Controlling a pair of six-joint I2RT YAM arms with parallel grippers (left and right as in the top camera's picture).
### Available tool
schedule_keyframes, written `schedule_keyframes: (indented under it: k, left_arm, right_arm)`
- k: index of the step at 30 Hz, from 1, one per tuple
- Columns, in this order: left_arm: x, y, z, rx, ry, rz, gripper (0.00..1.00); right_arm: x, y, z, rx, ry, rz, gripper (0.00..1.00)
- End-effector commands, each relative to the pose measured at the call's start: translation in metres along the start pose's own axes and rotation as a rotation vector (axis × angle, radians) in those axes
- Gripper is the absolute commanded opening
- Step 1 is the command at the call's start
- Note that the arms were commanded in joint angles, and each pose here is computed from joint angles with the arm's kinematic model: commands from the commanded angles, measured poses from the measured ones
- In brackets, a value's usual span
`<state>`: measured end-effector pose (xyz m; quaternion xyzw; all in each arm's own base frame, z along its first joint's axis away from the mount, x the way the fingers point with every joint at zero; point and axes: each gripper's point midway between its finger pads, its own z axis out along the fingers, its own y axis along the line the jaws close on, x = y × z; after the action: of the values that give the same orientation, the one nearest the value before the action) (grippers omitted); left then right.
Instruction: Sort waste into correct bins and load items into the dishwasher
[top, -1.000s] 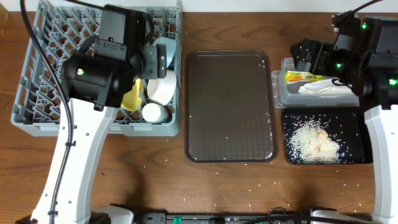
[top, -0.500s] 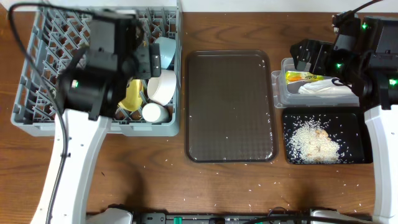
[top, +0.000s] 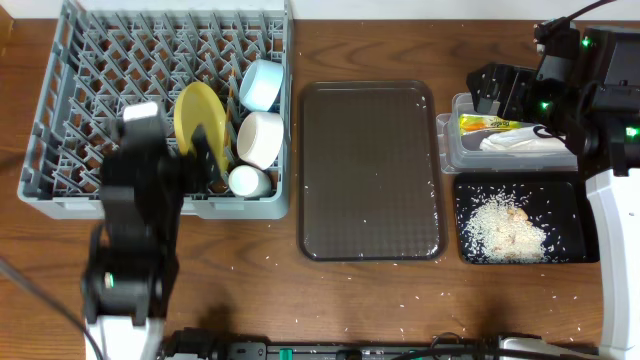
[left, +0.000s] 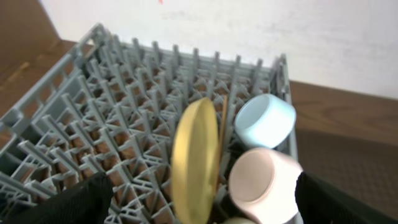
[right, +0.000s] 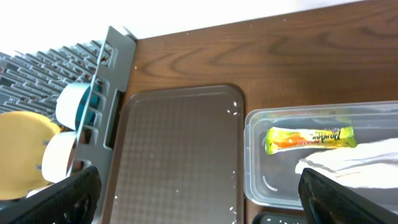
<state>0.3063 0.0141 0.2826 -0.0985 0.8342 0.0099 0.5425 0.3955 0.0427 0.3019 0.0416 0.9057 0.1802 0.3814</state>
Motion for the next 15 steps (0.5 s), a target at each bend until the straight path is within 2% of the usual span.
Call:
schedule_keyframes:
  k: [1,6,15]
  left_arm:
    - [0.023,0.017,-0.014,-0.025,-0.058,-0.034,0.94]
    - [0.063,0.038,-0.030,-0.051,-0.160,-0.063,0.94]
    - [0.106,0.048,-0.025,-0.050,-0.290,-0.085,0.94]
  right_arm:
    - [0.000,0.001,0.001,0.000,0.000,-0.006,0.99]
    - [0.000,0.001,0.001,0.000,0.000,-0.006,0.99]
    - [0.000,0.001,0.001,0.000,0.000,-0.006,0.99]
